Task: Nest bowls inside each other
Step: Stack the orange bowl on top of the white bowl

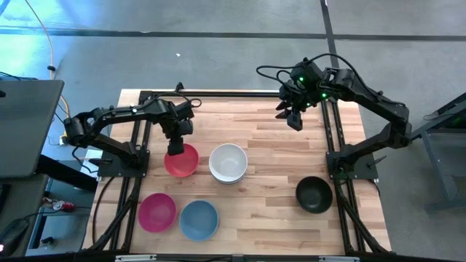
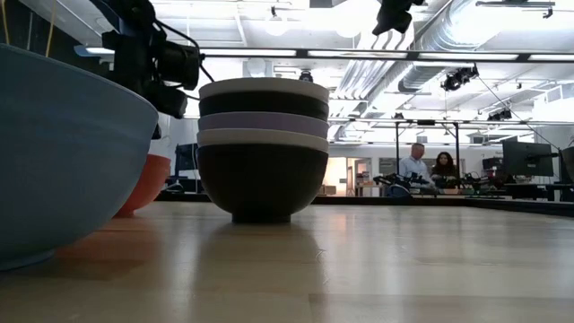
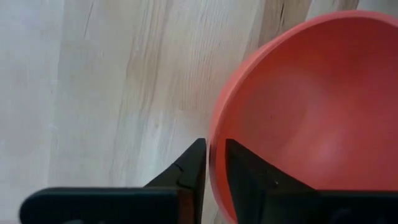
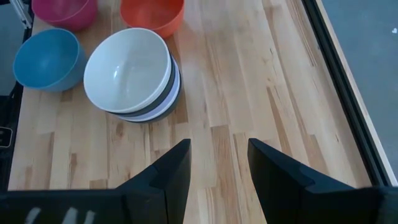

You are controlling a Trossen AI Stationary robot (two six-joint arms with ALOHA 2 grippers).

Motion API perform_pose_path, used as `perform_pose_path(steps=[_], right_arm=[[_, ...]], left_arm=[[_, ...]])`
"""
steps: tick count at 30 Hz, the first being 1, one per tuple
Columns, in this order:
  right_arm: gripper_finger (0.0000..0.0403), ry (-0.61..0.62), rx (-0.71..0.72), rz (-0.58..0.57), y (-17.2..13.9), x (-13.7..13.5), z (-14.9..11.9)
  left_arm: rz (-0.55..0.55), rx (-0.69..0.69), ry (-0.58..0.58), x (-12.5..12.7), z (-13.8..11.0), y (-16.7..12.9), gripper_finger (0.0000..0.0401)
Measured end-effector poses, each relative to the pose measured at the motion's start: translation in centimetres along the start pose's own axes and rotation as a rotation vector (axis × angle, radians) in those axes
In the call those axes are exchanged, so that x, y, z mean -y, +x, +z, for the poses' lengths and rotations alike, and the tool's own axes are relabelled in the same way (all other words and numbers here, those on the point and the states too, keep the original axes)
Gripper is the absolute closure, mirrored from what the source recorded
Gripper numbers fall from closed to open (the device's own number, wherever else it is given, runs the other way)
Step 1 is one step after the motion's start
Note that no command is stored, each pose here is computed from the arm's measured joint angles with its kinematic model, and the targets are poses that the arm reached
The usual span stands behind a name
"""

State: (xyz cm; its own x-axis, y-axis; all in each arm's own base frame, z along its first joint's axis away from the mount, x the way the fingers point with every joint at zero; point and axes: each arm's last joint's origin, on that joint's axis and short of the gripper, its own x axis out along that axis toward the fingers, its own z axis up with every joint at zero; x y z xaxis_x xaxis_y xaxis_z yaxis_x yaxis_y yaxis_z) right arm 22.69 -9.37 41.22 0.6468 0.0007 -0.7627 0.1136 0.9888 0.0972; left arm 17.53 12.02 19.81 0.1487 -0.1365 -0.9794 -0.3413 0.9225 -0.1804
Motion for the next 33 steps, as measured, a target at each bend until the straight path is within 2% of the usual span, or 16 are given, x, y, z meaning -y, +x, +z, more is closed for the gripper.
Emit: perform_pose_path(steps=[8,18,29,33], right_arm=[[0.0251,0.0,-0.002,0.0,0.0,0.0,0.0],[0.0251,-0.009,-0.006,0.001,0.0,0.0,-0.1],[0.0251,-0.019,-0.007,0.001,0.0,0.0,-0.1],[0.0251,-0.019,-0.01,0.002,0.0,0.0,-0.1]], left_arm=[[-0.001,-0.001,0.0,0.0,0.0,0.0,0.0395],[-0.007,-0.015,-0.02,0.0,-0.1,-0.1,0.0399],[-0.012,-0.037,-0.084,-0.6,0.2,-3.2,0.04],[-0.055,-0.012,-0.096,-0.6,0.5,-4.9,0.0401]])
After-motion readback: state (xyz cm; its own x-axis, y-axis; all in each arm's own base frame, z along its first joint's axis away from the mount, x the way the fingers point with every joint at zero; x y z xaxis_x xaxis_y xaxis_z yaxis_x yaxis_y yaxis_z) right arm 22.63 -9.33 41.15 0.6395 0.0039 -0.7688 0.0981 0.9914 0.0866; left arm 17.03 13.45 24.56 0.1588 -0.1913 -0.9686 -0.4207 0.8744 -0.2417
